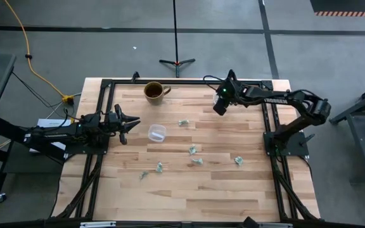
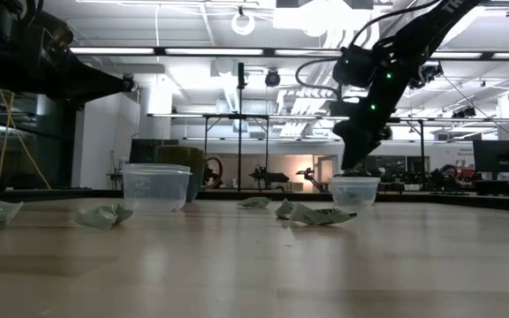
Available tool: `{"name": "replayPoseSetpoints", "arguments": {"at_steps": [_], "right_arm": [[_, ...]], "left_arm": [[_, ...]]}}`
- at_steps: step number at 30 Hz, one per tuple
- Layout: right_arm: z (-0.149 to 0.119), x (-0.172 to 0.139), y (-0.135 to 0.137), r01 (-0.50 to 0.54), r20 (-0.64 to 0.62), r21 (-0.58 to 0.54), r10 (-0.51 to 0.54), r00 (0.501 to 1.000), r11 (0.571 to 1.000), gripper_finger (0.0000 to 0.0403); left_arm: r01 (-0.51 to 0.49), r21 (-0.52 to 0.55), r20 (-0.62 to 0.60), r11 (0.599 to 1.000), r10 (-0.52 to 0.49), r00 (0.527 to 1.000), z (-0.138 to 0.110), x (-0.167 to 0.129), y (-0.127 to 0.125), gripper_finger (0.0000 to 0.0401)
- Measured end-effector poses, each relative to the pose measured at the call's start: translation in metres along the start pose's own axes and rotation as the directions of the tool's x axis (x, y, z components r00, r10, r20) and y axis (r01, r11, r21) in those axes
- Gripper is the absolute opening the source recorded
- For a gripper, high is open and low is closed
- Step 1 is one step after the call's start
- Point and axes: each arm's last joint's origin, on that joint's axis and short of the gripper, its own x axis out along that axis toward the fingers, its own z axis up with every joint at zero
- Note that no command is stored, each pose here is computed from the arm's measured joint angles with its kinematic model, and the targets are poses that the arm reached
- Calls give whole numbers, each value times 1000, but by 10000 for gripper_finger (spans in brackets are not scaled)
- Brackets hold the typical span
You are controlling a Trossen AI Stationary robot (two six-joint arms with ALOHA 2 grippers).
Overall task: Pick and place Stevia / Truvia into bins
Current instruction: Put the stevia packet into the top container
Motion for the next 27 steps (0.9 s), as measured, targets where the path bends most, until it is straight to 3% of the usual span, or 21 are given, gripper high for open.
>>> {"name": "replayPoseSetpoints", "arguments": {"at_steps": [3,6,8,10,13,17,27], "right_arm": [[11,-3,13,-230,115,-21,230,966,973,176],[25,-14,41,-495,245,-182,527,814,850,186],[29,-20,63,-543,280,-293,613,738,787,188],[28,-22,87,-502,296,-377,615,731,778,188],[20,-12,116,-390,306,-461,555,773,797,189],[13,12,132,-319,313,-447,480,819,836,189],[26,62,138,-403,224,-418,522,823,814,189]], "left_arm": [[0,0,0,1000,0,1000,0,0,0,106],[0,0,0,1000,0,1000,0,0,0,106],[0,0,0,1000,0,1000,0,0,0,106],[0,0,0,1000,0,1000,0,0,0,106],[0,0,0,1000,0,1000,0,0,0,106],[0,0,0,1000,0,1000,0,0,0,106],[0,0,0,1000,0,1000,0,0,0,106]]}}
